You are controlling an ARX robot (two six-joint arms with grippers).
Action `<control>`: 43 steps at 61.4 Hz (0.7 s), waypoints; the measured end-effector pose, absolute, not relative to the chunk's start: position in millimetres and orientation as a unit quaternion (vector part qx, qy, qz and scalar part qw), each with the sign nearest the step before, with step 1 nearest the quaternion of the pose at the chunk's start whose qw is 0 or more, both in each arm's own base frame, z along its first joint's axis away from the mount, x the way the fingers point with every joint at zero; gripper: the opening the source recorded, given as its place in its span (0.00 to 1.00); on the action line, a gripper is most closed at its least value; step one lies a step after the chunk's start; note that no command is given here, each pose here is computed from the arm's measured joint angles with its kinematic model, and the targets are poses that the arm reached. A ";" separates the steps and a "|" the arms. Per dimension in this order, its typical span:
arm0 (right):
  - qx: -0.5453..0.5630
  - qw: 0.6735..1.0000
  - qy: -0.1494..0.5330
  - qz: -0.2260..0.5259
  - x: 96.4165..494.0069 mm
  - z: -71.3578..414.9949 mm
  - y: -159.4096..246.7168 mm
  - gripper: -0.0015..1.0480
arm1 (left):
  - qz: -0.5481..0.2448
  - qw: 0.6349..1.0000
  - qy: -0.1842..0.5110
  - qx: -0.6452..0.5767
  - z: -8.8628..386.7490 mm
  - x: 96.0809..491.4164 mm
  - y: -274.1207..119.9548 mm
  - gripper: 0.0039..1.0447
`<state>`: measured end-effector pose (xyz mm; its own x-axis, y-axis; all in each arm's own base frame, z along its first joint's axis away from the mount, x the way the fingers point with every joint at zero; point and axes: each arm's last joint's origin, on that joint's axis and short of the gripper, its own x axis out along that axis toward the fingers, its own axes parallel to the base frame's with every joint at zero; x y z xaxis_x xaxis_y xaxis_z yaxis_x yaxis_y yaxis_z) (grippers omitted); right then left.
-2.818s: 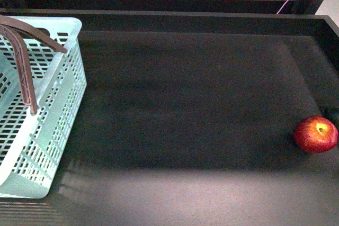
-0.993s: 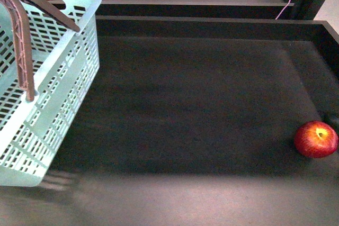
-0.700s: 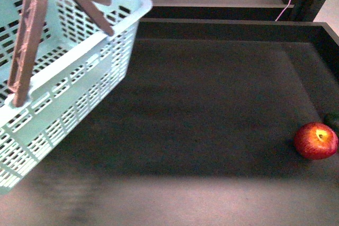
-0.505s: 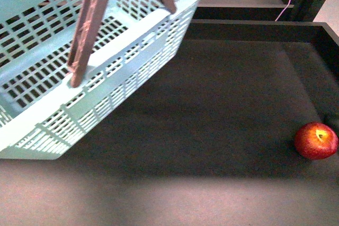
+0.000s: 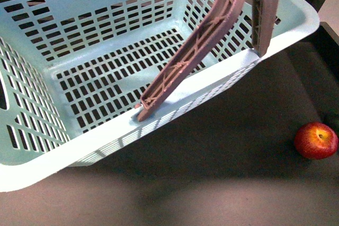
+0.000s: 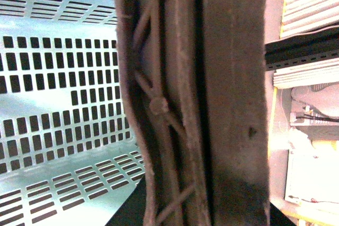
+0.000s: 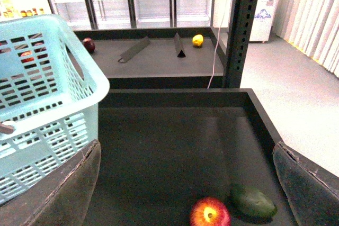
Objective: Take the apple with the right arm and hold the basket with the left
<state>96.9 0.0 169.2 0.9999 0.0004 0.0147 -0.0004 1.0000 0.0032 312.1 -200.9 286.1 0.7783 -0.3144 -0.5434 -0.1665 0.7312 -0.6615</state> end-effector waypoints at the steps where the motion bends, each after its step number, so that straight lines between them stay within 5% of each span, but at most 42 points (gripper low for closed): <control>1: 0.001 1.000 -0.007 0.000 96.9 169.2 0.0 0.92 | -0.045 0.870 0.332 -0.361 285.4 311.4 -203.1 0.14; 43: 0.002 1.000 -0.007 0.000 96.9 169.1 0.0 0.92 | -0.084 0.878 0.343 -0.324 284.2 293.0 -229.9 0.14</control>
